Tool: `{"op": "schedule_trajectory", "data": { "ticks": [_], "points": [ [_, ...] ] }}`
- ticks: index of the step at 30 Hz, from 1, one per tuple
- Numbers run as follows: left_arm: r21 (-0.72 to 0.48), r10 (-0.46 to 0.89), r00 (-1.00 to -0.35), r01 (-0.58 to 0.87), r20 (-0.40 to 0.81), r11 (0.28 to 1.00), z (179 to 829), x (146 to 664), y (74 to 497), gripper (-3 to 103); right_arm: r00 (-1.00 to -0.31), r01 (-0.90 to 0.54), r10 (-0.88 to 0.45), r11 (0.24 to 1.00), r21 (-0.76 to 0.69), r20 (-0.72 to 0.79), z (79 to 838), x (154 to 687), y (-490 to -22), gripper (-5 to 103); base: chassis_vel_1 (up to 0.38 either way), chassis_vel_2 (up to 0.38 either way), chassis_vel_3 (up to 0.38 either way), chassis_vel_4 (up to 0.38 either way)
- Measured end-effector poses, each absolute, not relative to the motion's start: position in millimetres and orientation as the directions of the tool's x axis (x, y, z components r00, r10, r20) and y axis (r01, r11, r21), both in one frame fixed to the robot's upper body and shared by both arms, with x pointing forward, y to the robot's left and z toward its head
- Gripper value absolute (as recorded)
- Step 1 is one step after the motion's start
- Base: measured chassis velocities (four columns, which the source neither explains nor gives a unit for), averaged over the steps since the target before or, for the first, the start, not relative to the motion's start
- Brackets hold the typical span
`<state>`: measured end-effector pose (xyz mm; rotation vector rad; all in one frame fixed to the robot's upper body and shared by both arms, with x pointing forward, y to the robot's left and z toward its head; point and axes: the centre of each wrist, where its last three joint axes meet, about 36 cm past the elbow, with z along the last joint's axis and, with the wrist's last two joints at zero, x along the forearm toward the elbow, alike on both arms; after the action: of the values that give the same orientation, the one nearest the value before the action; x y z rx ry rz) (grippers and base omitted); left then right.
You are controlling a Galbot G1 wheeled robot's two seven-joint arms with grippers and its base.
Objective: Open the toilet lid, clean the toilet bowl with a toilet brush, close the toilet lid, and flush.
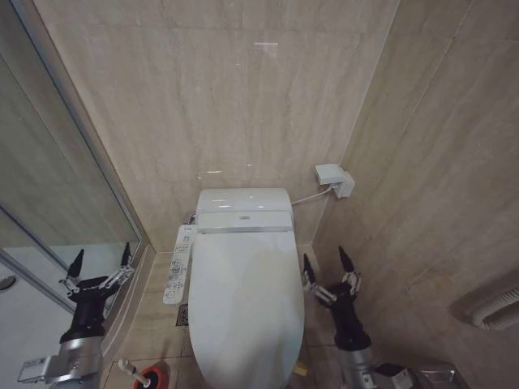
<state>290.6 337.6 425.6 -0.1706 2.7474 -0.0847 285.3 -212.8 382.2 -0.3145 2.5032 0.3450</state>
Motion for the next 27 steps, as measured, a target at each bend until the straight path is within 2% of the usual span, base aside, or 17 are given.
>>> {"op": "schedule_trajectory", "data": {
  "ticks": [10,27],
  "points": [
    [-0.084,-0.057,-0.909,-0.024,-0.413,0.996,401.9,340.1,385.3,100,-0.802,-0.313,-0.164,0.934,0.171,-0.574,376.7,307.3,-208.1,100,0.0,0.0,0.0,0.0],
    [-0.044,0.033,-0.912,0.056,-0.409,0.997,409.9,397.3,396.1,100,-0.838,-0.214,-0.071,0.955,0.207,-0.541,367.2,312.5,-215.1,100,0.0,0.0,0.0,0.0]
  ]
}}
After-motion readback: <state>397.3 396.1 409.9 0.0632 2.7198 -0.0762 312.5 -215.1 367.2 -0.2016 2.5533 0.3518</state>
